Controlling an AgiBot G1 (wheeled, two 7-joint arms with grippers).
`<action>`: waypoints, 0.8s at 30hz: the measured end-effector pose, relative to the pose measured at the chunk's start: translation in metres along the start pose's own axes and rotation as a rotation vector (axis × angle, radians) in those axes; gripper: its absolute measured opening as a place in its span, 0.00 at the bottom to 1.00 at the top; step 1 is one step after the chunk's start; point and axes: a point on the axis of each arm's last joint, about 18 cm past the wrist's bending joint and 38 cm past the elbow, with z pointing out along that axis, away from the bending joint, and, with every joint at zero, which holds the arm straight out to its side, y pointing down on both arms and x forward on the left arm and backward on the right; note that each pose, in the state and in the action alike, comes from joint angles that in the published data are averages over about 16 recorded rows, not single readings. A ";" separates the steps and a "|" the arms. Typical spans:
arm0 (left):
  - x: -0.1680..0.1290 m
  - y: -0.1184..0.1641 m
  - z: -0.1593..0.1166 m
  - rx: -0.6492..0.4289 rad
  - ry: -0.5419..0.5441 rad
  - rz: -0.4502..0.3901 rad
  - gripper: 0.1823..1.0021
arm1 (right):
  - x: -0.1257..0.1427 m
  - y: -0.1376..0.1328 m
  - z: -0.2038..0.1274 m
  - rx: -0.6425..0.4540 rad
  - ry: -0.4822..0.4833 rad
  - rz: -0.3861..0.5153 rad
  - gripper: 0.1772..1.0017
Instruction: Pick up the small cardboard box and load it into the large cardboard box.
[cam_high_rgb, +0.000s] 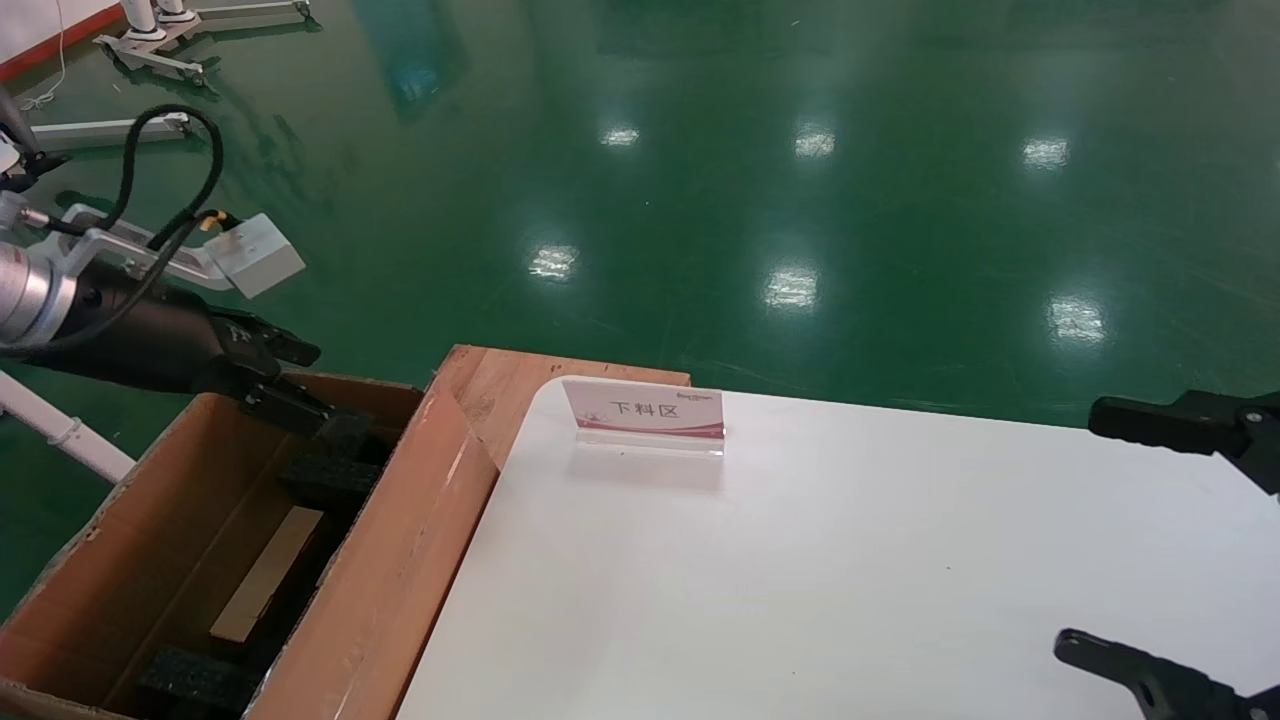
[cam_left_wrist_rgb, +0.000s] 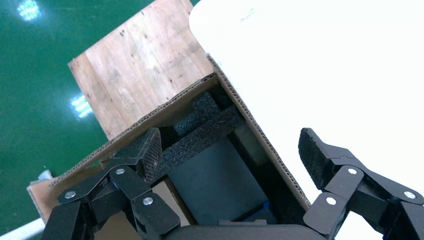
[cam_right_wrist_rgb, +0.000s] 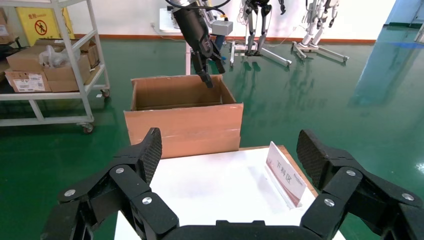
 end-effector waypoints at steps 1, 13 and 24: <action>0.004 -0.002 0.001 0.010 0.008 0.010 1.00 | 0.000 0.000 0.000 0.000 0.000 0.000 1.00; 0.054 -0.042 0.023 0.129 0.175 0.143 1.00 | 0.000 0.000 0.000 0.000 0.000 0.000 1.00; 0.110 -0.075 0.041 0.282 0.382 0.268 1.00 | 0.000 0.000 0.000 0.000 0.000 0.000 1.00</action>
